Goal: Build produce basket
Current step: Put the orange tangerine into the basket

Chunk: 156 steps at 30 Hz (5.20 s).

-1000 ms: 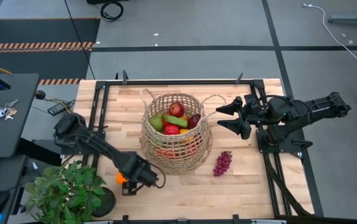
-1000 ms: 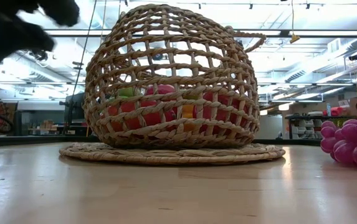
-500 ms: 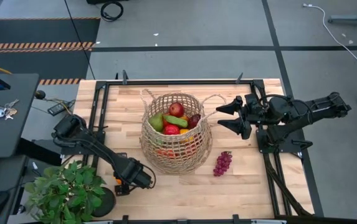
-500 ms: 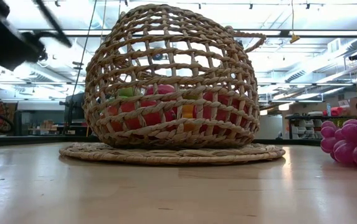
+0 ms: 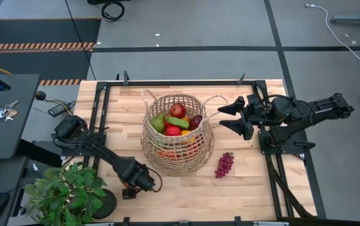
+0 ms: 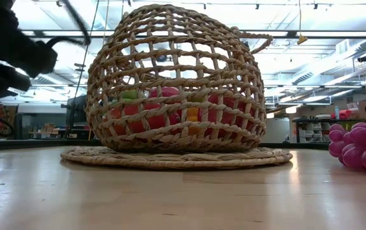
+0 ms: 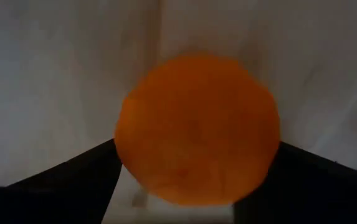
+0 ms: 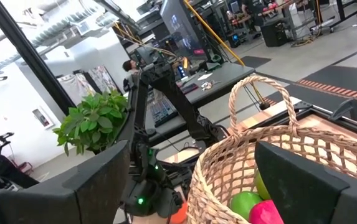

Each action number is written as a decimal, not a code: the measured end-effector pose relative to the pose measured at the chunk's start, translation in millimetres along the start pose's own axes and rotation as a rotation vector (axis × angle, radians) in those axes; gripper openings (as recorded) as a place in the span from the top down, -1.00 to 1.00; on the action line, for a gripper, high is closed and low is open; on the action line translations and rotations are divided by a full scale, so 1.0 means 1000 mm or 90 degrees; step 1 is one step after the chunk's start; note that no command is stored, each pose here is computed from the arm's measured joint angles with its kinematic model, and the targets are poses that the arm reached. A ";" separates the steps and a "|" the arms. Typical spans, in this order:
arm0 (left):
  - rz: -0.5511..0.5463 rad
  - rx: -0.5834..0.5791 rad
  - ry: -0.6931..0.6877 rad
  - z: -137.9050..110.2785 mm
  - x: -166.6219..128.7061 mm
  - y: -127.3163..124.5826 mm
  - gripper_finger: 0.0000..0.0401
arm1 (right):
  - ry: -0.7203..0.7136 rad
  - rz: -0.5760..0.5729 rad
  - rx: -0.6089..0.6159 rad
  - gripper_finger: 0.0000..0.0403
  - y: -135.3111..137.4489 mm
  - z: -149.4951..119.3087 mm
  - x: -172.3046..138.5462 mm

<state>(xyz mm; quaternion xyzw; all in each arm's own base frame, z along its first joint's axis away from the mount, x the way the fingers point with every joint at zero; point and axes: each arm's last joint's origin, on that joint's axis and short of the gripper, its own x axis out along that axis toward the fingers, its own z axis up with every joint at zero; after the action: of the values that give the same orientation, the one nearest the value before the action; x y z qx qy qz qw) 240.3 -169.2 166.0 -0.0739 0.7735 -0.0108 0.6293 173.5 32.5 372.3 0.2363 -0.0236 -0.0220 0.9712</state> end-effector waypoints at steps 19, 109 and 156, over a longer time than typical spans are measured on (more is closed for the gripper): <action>-0.022 -0.040 -0.077 0.018 -0.011 0.002 -0.63 | -0.001 0.000 -0.005 -0.73 0.000 0.000 0.000; 0.717 0.613 -0.550 0.017 -0.369 0.128 -0.63 | -0.040 -0.061 -0.097 -0.73 -0.009 0.009 -0.004; -0.271 -0.282 -0.620 0.070 -0.308 0.214 -0.63 | -0.062 -0.043 -0.085 -0.73 -0.008 0.013 -0.004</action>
<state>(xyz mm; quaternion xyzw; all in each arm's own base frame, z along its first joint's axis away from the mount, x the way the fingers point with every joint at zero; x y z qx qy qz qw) 347.6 87.0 427.0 -0.3543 0.3466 0.0604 0.8664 168.5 19.2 379.9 0.1705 -0.0609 -0.0679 0.9811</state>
